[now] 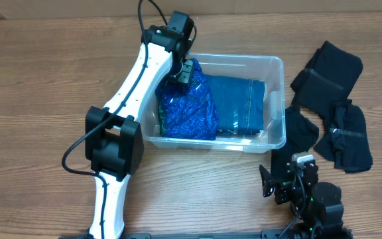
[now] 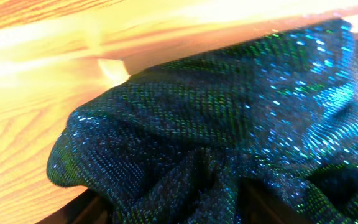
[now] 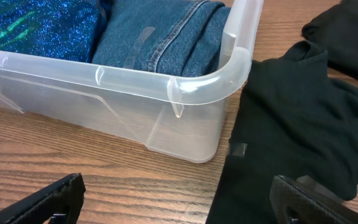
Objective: Pack container
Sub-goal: 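Withdraw the left gripper to the left side of the table, then grasp a black cloth from the right pile with the right gripper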
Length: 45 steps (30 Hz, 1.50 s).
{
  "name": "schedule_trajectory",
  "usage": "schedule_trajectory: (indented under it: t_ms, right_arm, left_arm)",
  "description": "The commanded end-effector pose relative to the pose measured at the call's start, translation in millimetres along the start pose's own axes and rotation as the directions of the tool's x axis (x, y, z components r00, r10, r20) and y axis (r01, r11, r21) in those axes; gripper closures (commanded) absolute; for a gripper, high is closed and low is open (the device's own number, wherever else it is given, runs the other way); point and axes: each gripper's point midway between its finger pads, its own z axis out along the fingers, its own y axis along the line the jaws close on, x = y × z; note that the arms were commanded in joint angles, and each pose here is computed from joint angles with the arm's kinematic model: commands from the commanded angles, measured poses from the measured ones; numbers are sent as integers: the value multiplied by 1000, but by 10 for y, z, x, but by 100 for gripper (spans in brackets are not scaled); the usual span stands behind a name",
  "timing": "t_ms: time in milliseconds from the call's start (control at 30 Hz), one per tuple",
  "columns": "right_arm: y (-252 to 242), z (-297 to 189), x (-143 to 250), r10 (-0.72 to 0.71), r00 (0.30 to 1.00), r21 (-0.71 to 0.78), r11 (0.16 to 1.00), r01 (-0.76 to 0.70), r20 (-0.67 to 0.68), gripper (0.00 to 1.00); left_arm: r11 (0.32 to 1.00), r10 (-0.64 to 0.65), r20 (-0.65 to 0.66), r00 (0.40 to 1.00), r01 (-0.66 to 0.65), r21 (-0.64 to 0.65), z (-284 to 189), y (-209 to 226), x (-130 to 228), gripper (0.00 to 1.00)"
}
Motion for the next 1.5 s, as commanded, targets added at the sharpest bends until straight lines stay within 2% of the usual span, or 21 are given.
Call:
schedule_trajectory:
  t_ms: [0, 33, 67, 133, 233, 300, 433, 467, 533, 600, 700, 833, 900, 1000, 1133, 1200, 1233, 1267, 1367, 1433, 1467]
  right_arm:
    - [2, 30, 57, 6, 1000, -6, 1000, -6, -10, 0]
    - [2, 30, 57, 6, 1000, -6, 1000, -6, -10, 0]
    - [2, 30, 56, 6, 1000, -6, 1000, -6, -10, 0]
    - [-28, 29, 62, 6, 1000, 11, 1000, -6, -12, 0]
    - [-151, 21, 55, 1, 1000, 83, 997, -1, -8, 0]
    - [-416, -22, 32, 0, 1000, 237, 971, -1, 4, 0]
    - [-414, -24, -86, -10, 999, 238, 971, -3, 52, 0]
    - [-315, -22, -289, -21, 991, 184, 983, -4, 132, 0]
    - [100, -75, -666, -36, 958, -39, 998, 49, 284, 0]
    - [510, -162, -705, -45, 950, -260, 957, 130, 310, 0]
    - [551, -177, -712, -21, 951, -290, 950, 115, 308, 0]
    - [345, -470, -1174, 180, 920, -207, 972, -112, 348, 0]
    - [258, -575, -1337, 193, 933, -134, 978, -158, 306, 0]
    - [-96, -563, -1621, 226, 969, 146, 960, -238, 96, 0]
    - [9, -50, -2043, 257, 953, 135, 962, -237, -161, 0]
    - [-135, 304, -1988, 304, 924, 211, 943, -257, -233, 35]
    - [-358, 527, -1891, 400, 880, 316, 895, -314, -256, 77]
    - [-512, 686, -1808, 468, 841, 365, 858, -360, -271, 85]
    - [-882, 878, -1564, 566, 766, 441, 796, -414, -304, 96]
    - [-1041, 957, -1385, 627, 703, 461, 760, -458, -335, 96]
    - [-944, 1040, -1319, 642, 664, 412, 762, -499, -384, 96]
  left_arm:
    - [999, 50, 131, 990, -50, 1, -664, -103, -172, 32]
    - [1000, 24, 171, 985, -21, -16, -906, -42, -200, 25]
    - [998, -27, 236, 971, 39, -46, -1356, 116, -183, 0]
    - [991, -99, 310, 945, 121, -52, -1939, 388, -32, 0]
    - [929, -326, 369, 870, 367, -42, -2498, 1045, 345, 0]
    - [864, -449, 340, 826, 499, -71, -2614, 1489, 684, 0]
    - [761, -590, 234, 773, 629, -159, -2569, 2039, 1217, 0]
    - [745, -608, 236, 758, 647, -162, -2574, 2116, 1253, 0]
    - [732, -620, 239, 748, 660, -167, -2579, 2172, 1280, 0]
    - [733, -620, 238, 748, 660, -166, -2577, 2170, 1279, 0]
    - [733, -620, 238, 748, 660, -166, -2577, 2170, 1279, 0]
    - [734, -618, 237, 749, 659, -166, -2575, 2164, 1275, 0]
    - [734, -618, 238, 749, 659, -166, -2576, 2165, 1275, 0]
    - [734, -618, 238, 749, 659, -166, -2576, 2165, 1275, 0]
    - [734, -618, 238, 749, 659, -165, -2576, 2164, 1274, 0]
    - [734, -618, 238, 749, 659, -166, -2576, 2165, 1275, 0]
    - [734, -618, 237, 749, 659, -166, -2575, 2164, 1275, 0]
    - [734, -618, 238, 749, 659, -165, -2576, 2164, 1274, 0]
    - [734, -618, 237, 749, 659, -166, -2575, 2164, 1275, 0]
    - [734, -618, 237, 749, 659, -166, -2575, 2164, 1275, 0]
    - [734, -618, 237, 749, 659, -166, -2576, 2165, 1276, 0]
